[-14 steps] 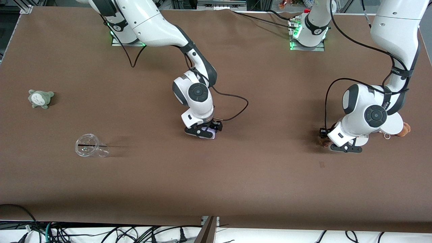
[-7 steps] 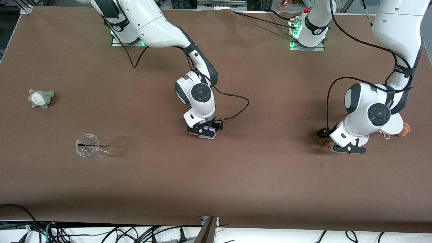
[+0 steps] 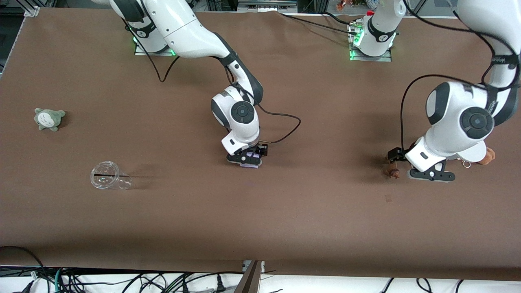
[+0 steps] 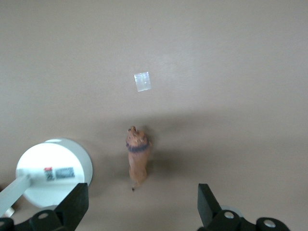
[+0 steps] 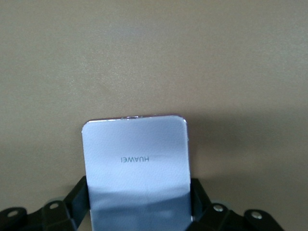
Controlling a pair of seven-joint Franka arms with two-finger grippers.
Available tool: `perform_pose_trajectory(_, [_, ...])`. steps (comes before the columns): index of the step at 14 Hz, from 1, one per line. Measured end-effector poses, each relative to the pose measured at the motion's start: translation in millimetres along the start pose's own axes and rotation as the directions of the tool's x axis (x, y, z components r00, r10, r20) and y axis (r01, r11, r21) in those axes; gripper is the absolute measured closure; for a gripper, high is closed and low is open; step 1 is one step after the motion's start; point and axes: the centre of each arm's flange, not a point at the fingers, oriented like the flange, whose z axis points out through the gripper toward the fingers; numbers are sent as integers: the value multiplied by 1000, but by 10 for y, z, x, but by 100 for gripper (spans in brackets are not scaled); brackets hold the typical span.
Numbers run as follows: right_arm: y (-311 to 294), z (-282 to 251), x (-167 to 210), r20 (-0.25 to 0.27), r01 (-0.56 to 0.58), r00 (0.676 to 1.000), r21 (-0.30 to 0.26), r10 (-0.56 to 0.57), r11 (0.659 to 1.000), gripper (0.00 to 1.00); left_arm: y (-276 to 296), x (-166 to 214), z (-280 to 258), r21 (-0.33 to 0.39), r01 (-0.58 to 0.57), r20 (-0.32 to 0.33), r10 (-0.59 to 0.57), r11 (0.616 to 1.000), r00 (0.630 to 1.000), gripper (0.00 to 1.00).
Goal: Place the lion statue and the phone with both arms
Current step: 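Release the lion, withdraw the left gripper while the right gripper carries the phone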
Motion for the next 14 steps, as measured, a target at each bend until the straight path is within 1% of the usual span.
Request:
perform_pose_trajectory(2, [69, -38, 110, -13, 3, 1000, -8, -3, 1000, 14, 48, 15, -570, -7, 4, 29, -4, 1000, 1000, 0])
perform_pose_trajectory(4, [294, -214, 424, -17, 5, 1000, -35, -6, 999, 14, 79, -27, -1192, -4, 3, 63, -2, 1000, 998, 0])
perform_pose_trajectory(5, [454, -336, 617, -14, 10, 1000, -41, -10, 999, 14, 71, -72, -1471, -1, 5, 69, -5, 1000, 998, 0])
perform_pose_trajectory(7, [871, -511, 1005, -7, 22, 1000, -52, -22, 998, 14, 46, -182, -1954, 7, 13, 40, -14, 1000, 999, 0])
perform_pose_trajectory(8, [1119, -540, 1186, 4, 33, 999, -63, -33, 997, 14, 45, -244, -2132, 9, 16, 26, -16, 1000, 1000, 0])
perform_pose_trajectory(10, [1604, -507, 1468, 40, 60, 998, -87, -56, 994, 14, 60, -371, -2363, 6, 19, 24, -19, 1000, 1000, 0])
perform_pose_trajectory(12, [2008, -485, 1659, 78, 86, 994, -104, -78, 991, 14, 66, -471, -2461, 2, 21, 43, -21, 1000, 999, 0])
perform_pose_trajectory(14, [2435, -491, 1844, 110, 120, 988, -112, -107, 986, 14, 70, -523, -2477, -23, 24, 65, -23, 999, 998, 0])
